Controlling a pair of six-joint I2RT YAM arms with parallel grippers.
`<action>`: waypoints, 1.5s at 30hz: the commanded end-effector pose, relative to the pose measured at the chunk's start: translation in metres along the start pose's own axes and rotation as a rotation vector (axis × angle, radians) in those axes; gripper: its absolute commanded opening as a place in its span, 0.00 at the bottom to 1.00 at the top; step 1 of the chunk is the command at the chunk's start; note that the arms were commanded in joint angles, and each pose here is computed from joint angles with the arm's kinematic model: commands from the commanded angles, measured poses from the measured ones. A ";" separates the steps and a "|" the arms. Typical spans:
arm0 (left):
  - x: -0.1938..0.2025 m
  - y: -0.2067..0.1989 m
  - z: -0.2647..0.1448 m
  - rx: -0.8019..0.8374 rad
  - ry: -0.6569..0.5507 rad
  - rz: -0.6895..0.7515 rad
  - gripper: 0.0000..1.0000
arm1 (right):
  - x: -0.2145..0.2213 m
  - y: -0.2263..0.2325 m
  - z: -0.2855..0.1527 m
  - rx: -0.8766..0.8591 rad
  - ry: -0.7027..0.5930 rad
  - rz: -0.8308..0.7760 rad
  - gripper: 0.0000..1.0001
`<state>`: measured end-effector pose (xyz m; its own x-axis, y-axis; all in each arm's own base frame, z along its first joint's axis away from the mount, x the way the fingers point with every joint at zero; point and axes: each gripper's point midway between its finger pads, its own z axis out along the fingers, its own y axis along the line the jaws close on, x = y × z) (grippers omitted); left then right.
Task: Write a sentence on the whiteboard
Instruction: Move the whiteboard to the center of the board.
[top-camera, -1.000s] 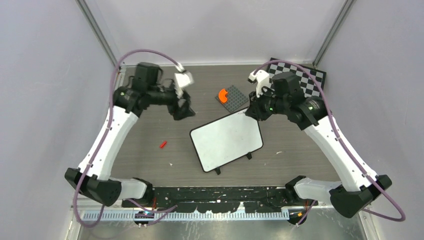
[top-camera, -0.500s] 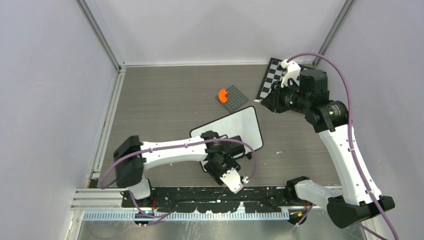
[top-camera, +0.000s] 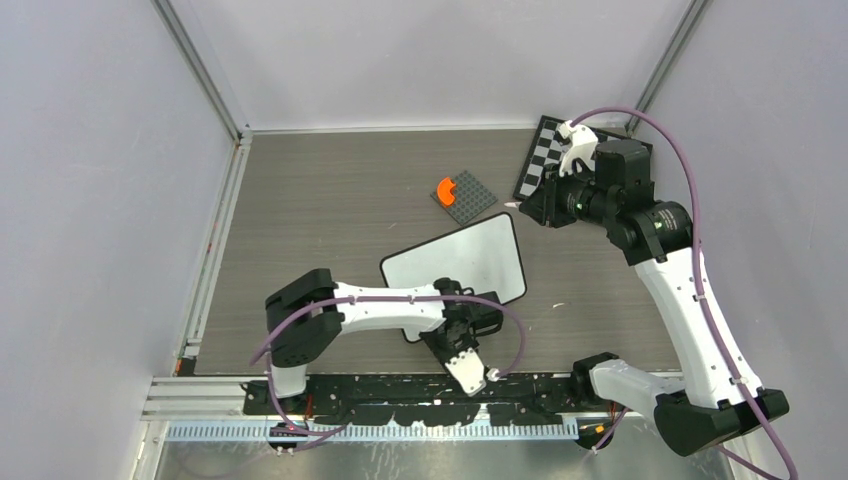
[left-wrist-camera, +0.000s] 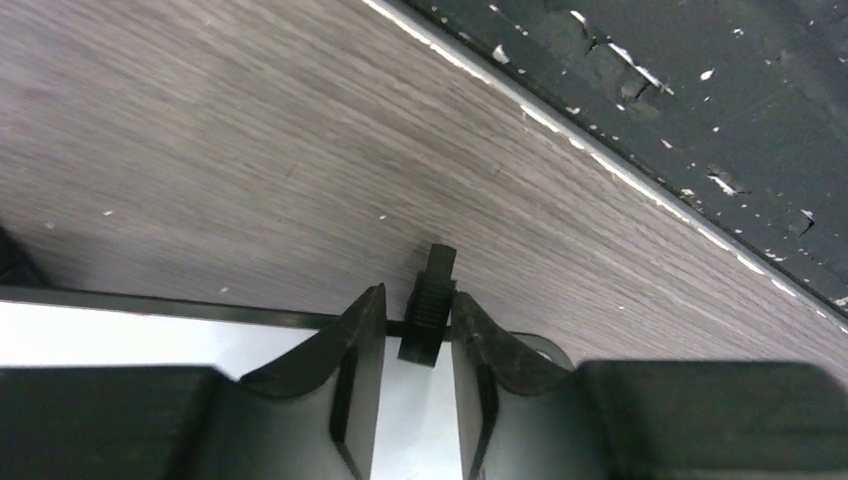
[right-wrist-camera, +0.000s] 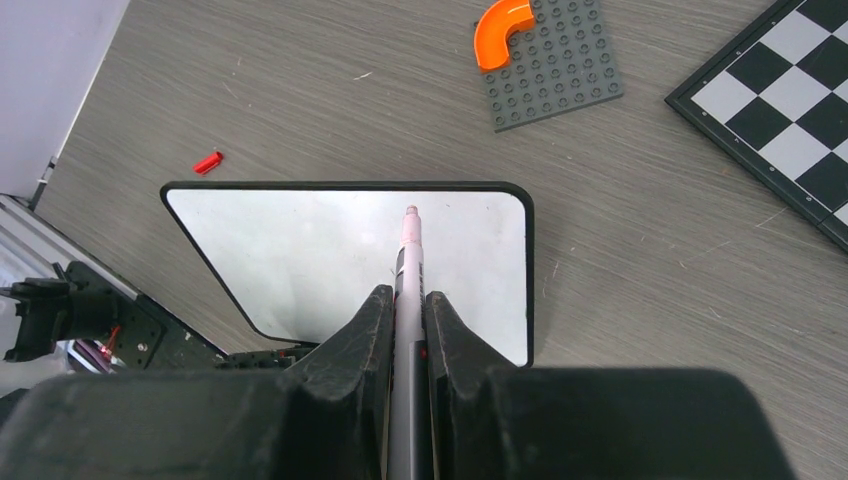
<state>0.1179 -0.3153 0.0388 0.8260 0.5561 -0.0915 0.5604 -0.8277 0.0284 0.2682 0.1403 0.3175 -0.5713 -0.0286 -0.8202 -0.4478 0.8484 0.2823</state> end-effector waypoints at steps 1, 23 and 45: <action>0.009 0.001 0.009 0.000 0.049 0.000 0.27 | -0.012 0.004 -0.002 -0.016 -0.038 -0.002 0.00; 0.130 0.010 -0.021 0.052 0.078 0.028 0.00 | -0.010 0.004 0.012 -0.039 0.003 0.015 0.00; 0.151 0.004 -0.073 -0.101 0.118 0.027 0.97 | -0.021 0.011 0.034 -0.111 0.022 0.022 0.00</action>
<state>0.2630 -0.2157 0.0440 0.8756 0.4808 0.0471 0.4821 -0.8758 -0.0218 0.2838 0.1574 0.2911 -0.6645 -0.0435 -0.7460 -0.4511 0.8193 0.3540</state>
